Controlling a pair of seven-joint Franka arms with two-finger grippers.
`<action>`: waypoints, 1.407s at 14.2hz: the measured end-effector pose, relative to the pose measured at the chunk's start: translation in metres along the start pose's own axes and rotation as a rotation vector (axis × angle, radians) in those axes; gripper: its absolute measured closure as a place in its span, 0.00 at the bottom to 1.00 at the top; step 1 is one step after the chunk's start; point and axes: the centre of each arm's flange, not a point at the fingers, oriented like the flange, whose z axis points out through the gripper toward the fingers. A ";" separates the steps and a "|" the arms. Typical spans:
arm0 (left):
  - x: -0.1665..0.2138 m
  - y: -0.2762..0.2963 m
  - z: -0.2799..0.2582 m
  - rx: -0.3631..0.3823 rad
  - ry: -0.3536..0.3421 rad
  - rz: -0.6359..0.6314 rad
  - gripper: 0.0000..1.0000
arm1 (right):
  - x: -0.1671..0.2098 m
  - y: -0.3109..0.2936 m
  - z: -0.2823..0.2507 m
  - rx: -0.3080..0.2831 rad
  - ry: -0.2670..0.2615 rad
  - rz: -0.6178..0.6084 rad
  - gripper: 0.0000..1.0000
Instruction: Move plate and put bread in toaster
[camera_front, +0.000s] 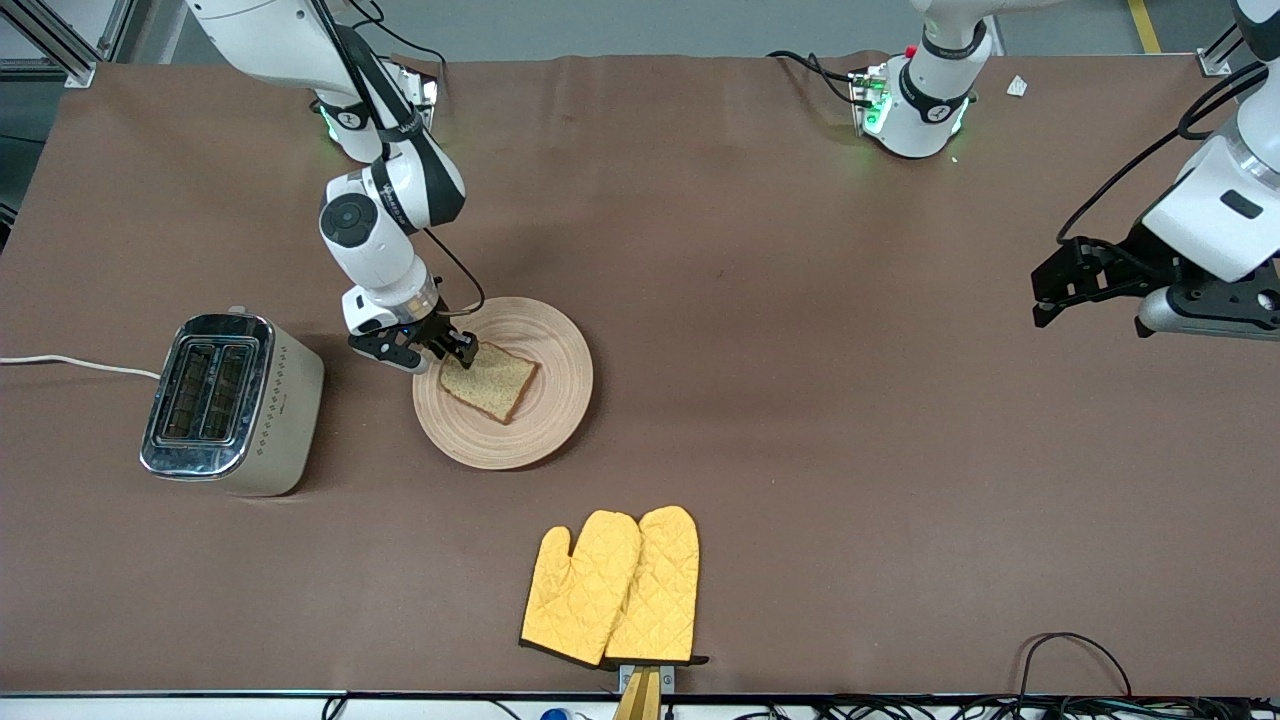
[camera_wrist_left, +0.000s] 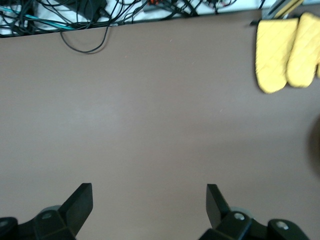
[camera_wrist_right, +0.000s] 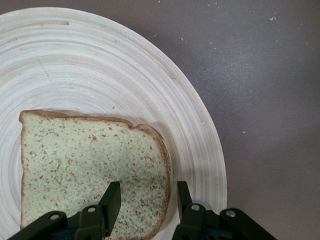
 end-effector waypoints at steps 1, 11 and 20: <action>-0.006 -0.010 0.008 -0.015 0.011 -0.026 0.00 | 0.000 0.001 0.000 0.001 0.002 0.000 0.46; -0.038 -0.019 0.016 0.051 -0.023 -0.069 0.00 | -0.003 0.007 0.003 0.012 0.020 0.002 0.63; -0.037 -0.021 0.011 0.054 -0.016 -0.011 0.00 | -0.005 0.010 0.006 0.031 0.047 -0.021 0.77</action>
